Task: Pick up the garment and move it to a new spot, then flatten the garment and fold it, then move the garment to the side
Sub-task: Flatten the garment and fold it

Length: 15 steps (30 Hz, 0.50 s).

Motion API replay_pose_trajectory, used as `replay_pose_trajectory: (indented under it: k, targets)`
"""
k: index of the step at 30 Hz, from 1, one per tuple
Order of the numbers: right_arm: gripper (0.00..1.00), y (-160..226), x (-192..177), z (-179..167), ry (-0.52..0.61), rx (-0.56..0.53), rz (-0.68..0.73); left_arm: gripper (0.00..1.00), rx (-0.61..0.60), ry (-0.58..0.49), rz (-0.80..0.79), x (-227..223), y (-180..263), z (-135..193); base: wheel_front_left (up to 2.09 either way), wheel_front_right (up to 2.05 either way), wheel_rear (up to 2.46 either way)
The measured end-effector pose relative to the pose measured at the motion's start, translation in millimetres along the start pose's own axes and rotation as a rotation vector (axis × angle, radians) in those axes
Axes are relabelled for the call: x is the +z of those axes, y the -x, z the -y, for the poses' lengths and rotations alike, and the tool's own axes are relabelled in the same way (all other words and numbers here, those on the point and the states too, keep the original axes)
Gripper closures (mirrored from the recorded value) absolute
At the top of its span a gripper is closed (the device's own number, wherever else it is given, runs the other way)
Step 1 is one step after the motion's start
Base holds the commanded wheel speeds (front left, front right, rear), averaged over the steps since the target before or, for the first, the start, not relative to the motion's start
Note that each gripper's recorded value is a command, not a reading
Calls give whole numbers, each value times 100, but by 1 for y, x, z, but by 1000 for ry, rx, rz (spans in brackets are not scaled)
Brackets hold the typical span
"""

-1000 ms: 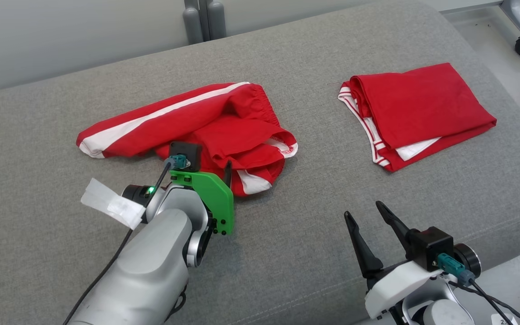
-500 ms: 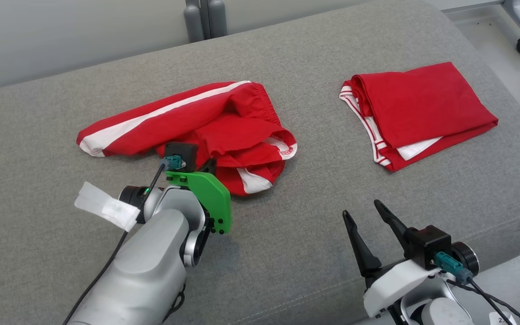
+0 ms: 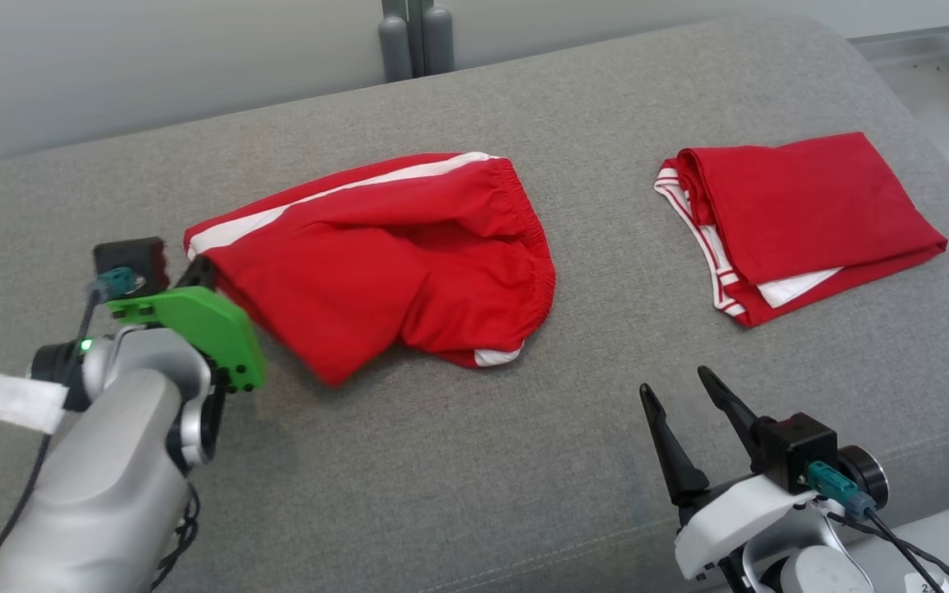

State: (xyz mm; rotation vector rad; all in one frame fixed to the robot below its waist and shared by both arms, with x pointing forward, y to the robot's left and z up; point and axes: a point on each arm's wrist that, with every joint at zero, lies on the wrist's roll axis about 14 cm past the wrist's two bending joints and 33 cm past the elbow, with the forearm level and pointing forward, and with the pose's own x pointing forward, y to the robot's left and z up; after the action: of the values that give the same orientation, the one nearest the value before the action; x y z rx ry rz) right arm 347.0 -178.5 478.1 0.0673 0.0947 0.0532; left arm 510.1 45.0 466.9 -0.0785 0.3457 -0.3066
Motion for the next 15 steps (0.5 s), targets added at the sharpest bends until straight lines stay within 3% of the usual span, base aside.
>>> replay_pose_trajectory:
  k: [4, 9, 15]
  targets:
    - [0, -3, 2, -6, 6, 21, 4, 100, 107, 0, -23, -6, 16, -47, 0, 0, 0]
    - [0, -5, 3, -15, 14, 49, 1, 100, 186, -13, -71, -21, 38, -81, 0, 0, 0]
    - [0, -8, 6, -23, 23, 76, 4, 100, 286, -123, -134, -30, 55, -120, 0, 0, 0]
